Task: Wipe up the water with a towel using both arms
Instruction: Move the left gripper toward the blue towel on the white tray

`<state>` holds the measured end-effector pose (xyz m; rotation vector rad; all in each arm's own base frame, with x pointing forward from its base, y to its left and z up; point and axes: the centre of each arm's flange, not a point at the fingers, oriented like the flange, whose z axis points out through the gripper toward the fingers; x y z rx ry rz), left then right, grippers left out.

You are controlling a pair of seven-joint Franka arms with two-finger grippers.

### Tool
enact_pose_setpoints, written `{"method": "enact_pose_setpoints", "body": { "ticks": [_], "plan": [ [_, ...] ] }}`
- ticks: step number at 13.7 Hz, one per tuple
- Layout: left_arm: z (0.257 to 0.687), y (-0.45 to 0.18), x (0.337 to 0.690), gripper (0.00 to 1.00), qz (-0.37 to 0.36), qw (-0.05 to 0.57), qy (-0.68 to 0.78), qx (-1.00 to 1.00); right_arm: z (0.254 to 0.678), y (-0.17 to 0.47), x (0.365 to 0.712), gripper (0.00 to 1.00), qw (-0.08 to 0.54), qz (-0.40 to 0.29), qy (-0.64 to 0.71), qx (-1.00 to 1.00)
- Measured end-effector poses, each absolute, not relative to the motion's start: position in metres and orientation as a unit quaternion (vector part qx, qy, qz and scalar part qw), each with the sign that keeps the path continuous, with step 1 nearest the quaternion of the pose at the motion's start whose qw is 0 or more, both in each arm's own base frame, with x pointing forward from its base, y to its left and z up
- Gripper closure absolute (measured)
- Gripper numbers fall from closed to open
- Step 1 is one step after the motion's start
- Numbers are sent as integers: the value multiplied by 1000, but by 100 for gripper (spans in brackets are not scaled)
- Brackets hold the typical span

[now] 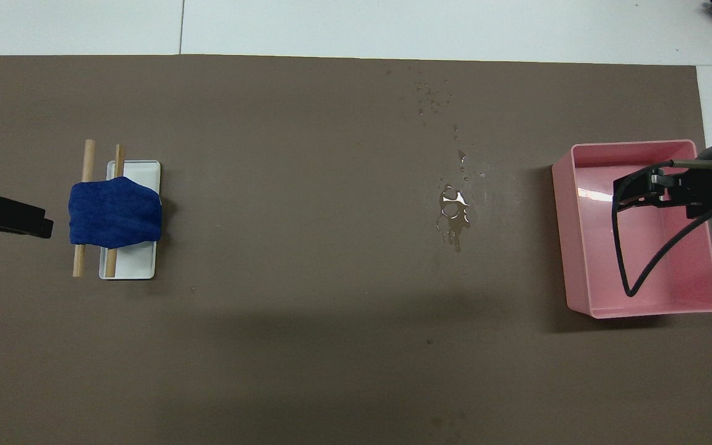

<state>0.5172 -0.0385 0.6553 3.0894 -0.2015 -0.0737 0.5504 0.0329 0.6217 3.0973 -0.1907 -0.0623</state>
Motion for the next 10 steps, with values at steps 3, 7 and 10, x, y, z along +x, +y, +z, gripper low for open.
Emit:
{"method": "enact_pose_setpoints", "body": {
  "ticks": [3,7,10],
  "plan": [
    [655,-38,517,0,-24,22,-65,997,622,33,550,0,19,-20,-61,998],
    [650,-38,520,0,-18,22,-64,998,622,33,550,0,19,-21,-61,998],
    [642,-41,531,0,21,20,-63,998,622,28,550,0,19,-21,-66,997]
  ]
}}
